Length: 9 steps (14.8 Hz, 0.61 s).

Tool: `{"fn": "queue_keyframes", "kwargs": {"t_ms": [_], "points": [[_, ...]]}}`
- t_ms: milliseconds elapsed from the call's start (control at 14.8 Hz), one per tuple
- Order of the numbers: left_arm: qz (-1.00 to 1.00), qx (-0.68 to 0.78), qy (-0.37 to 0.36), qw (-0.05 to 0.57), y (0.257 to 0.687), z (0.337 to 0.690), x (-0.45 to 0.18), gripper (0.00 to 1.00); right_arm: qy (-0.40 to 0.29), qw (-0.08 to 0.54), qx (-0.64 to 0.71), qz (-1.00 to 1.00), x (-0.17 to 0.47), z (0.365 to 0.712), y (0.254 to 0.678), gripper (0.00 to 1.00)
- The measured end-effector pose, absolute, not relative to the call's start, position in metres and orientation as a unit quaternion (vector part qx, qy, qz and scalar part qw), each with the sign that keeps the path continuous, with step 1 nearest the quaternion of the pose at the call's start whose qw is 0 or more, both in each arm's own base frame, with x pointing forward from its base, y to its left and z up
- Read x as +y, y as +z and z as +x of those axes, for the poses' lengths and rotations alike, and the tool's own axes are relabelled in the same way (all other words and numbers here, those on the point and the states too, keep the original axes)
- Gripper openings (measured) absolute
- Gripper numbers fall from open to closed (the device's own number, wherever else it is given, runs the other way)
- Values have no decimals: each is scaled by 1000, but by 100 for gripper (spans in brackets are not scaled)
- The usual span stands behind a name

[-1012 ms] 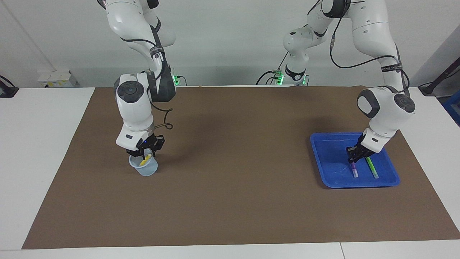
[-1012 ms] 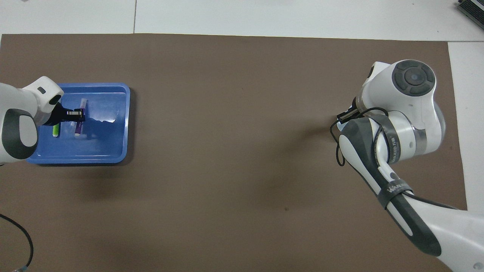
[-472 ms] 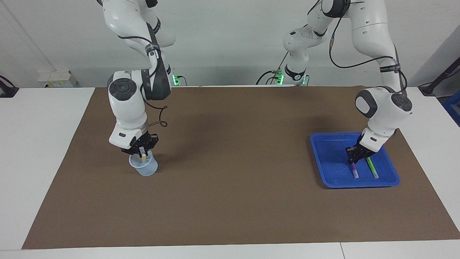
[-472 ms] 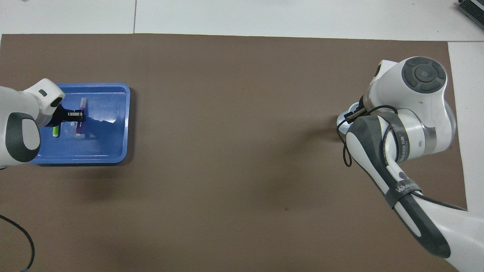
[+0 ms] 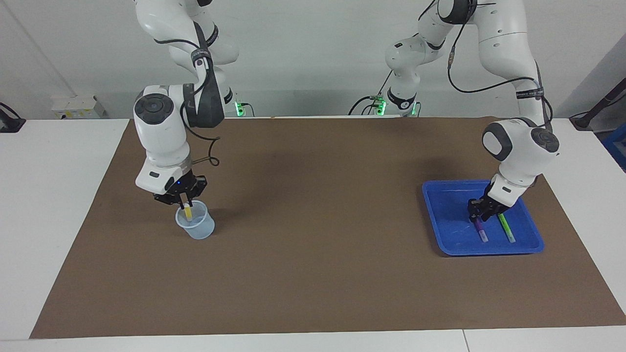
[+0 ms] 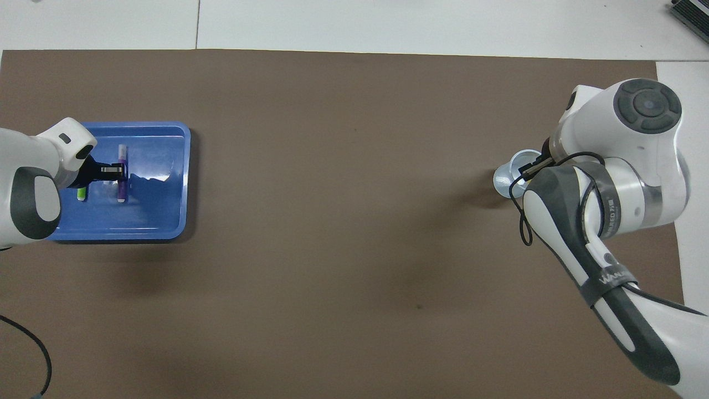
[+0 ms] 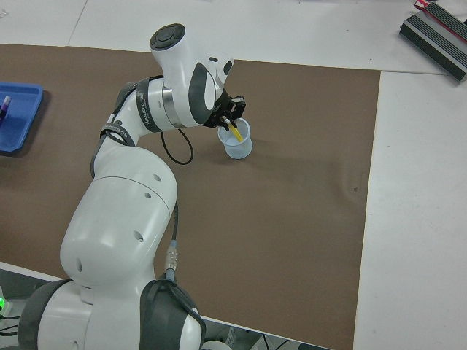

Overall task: Right arm passes pens to left for tray arrangement
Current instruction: 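Lift the yellow pen from the cup with the right gripper toward center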

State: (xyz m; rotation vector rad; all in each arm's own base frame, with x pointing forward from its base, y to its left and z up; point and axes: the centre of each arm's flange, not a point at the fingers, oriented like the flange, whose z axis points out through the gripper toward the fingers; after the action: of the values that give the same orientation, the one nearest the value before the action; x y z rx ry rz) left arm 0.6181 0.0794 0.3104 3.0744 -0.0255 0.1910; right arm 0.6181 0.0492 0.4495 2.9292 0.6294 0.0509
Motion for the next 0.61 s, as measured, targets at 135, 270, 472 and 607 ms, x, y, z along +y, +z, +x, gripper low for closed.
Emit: {"fn": "queue_keyframes", "kwargs": {"t_ms": [135, 270, 472, 607], "points": [[998, -7, 58, 31, 324, 624, 81, 42, 36, 55, 196, 978, 50, 617, 491, 19], [998, 2, 49, 34, 351, 634, 81, 42, 52, 27, 184, 981, 54, 612, 535, 19], [998, 35, 49, 36, 391, 644, 75, 43, 55, -17, 155, 986, 60, 601, 593, 19], [995, 74, 49, 41, 412, 644, 67, 44, 48, -61, 107, 991, 68, 595, 610, 19]]}}
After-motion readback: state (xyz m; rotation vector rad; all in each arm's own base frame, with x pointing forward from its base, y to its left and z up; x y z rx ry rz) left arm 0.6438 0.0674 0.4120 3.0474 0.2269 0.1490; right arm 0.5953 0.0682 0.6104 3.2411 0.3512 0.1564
